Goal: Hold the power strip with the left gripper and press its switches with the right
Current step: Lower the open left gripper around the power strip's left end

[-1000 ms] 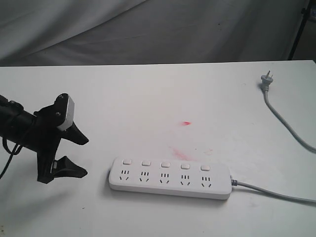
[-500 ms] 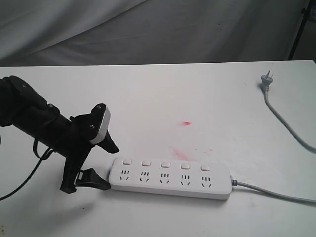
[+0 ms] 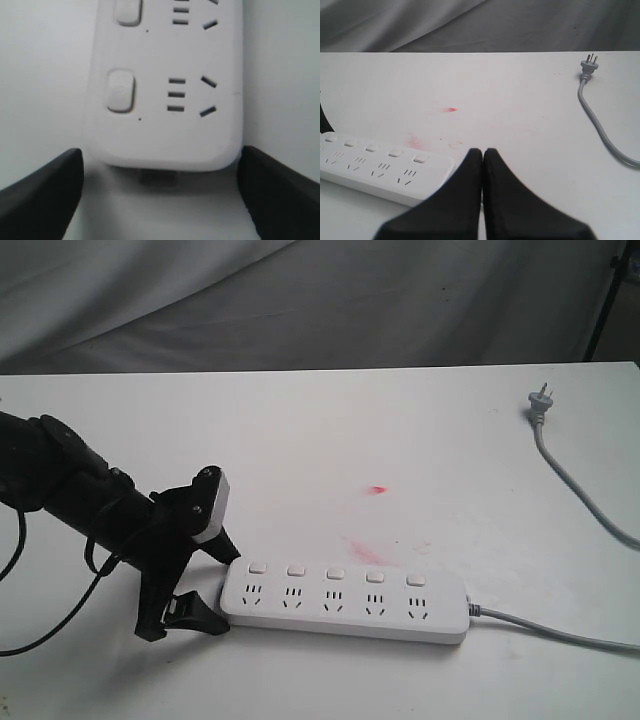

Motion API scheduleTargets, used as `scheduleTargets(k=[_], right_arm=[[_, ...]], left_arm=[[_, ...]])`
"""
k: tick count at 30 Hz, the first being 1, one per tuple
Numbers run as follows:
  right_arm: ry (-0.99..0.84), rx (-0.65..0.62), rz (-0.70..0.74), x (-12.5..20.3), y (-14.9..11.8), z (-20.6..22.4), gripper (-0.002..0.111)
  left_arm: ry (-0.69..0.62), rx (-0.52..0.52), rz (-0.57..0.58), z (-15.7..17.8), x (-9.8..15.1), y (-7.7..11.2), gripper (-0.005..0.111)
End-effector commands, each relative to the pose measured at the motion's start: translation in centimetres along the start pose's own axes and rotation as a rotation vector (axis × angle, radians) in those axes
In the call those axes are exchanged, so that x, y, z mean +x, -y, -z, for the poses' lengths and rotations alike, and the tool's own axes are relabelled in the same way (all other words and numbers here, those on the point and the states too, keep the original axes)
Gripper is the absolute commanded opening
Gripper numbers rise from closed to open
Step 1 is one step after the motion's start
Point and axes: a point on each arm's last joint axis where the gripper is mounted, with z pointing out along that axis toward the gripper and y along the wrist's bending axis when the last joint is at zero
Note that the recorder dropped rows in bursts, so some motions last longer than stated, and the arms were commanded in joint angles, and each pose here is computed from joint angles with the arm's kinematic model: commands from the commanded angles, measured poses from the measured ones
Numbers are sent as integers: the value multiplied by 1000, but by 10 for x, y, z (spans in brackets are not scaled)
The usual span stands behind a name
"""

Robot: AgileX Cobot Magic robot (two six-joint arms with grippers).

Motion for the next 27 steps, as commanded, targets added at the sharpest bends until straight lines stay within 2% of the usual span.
scheduleTargets(k=[1,10,15,27], right_arm=[[6,-5,3,1,0,0,0],[6,-5,3,1,0,0,0],[6,-5,3,1,0,0,0],[6,-5,3,1,0,0,0]], left_arm=[[11,-8,6,0,-3,-1,79],[37,-26,11,3,-8,-7,79],[76,14,9,4,-13,-5,79],[84,7,19,4,-14,-6,79]])
